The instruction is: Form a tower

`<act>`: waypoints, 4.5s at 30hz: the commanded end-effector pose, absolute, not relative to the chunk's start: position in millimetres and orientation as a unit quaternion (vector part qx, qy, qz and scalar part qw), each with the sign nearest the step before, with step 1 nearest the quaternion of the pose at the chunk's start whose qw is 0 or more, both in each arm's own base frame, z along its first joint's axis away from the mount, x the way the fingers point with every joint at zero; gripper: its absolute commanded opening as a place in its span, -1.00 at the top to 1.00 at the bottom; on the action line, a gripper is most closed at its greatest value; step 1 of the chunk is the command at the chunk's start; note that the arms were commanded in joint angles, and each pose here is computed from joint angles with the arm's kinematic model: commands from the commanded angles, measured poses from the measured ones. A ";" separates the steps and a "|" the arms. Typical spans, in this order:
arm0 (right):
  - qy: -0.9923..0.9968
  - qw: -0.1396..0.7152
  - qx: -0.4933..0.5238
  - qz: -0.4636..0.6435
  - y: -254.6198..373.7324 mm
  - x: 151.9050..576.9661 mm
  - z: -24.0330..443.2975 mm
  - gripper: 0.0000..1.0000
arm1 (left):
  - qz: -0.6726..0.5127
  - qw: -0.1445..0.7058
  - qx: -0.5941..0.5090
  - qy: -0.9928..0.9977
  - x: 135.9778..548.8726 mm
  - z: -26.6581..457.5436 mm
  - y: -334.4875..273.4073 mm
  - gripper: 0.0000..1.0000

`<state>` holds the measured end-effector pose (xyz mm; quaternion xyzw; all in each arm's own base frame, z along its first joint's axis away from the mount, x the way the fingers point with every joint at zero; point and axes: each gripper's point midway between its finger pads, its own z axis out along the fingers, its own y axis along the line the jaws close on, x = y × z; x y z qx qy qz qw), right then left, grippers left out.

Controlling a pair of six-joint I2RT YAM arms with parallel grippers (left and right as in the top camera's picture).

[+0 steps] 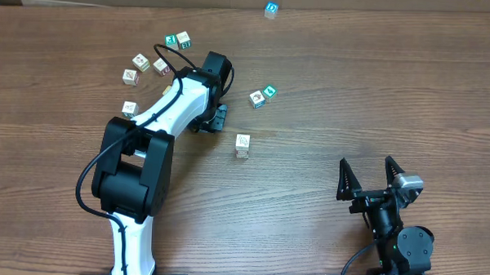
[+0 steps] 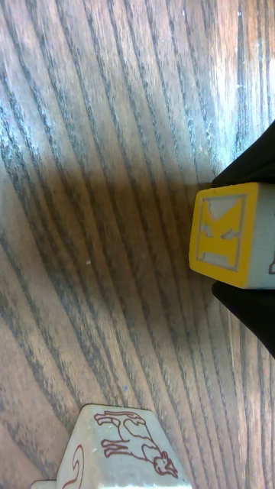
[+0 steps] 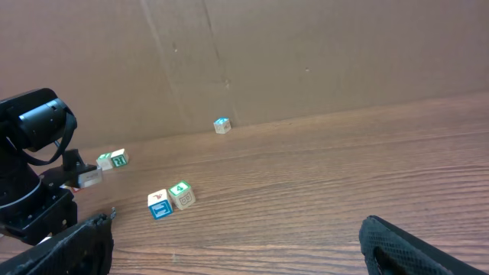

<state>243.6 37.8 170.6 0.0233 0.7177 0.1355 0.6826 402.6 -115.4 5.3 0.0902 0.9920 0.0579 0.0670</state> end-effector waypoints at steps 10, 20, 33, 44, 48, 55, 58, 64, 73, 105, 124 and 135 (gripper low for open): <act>0.715 0.685 0.026 0.137 37.1 243.7 169.6 -1.00 | 0.021 0.064 0.089 0.994 405.9 7.4 -127.8 0.38; 0.715 0.685 0.026 0.137 37.1 243.7 169.6 -1.00 | 0.007 0.067 0.080 0.995 407.5 7.5 -132.6 0.22; 0.715 0.685 0.026 0.137 37.1 243.7 169.6 -1.00 | 0.009 0.067 0.071 0.995 407.8 7.4 -131.9 0.36; 0.715 0.685 0.026 0.137 37.1 243.7 169.6 -1.00 | 0.008 0.068 0.072 0.995 407.8 7.4 -132.2 0.47; 0.715 0.685 0.026 0.137 37.1 243.7 169.6 -1.00 | 0.008 0.068 0.071 0.995 407.8 7.5 -132.2 0.47; 0.715 0.685 0.026 0.137 37.1 243.7 169.6 -1.00 | 0.007 0.072 0.071 0.995 410.0 7.7 -132.9 0.46; 0.715 0.685 0.026 0.137 37.1 243.7 169.6 -1.00 | 0.005 0.080 0.071 0.994 413.7 8.3 -134.3 0.47; 0.715 0.685 0.026 0.137 37.1 243.7 169.6 -1.00 | 0.005 0.080 0.071 0.994 413.7 8.3 -134.3 0.62; 0.715 0.685 0.026 0.137 37.1 243.7 169.6 -1.00 | 0.005 0.080 0.071 0.994 413.6 8.2 -134.2 0.84; 0.715 0.685 0.026 0.137 37.1 243.7 169.6 -1.00 | 0.003 0.086 0.071 0.994 416.7 8.8 -135.4 0.39; 0.715 0.685 0.026 0.137 37.1 243.7 169.6 -1.00 | 0.002 0.090 0.071 0.993 418.3 9.0 -135.9 -0.25; 0.715 0.685 0.026 0.137 37.1 243.7 169.6 -1.00 | 0.002 0.090 0.071 0.993 418.4 9.1 -135.9 -0.03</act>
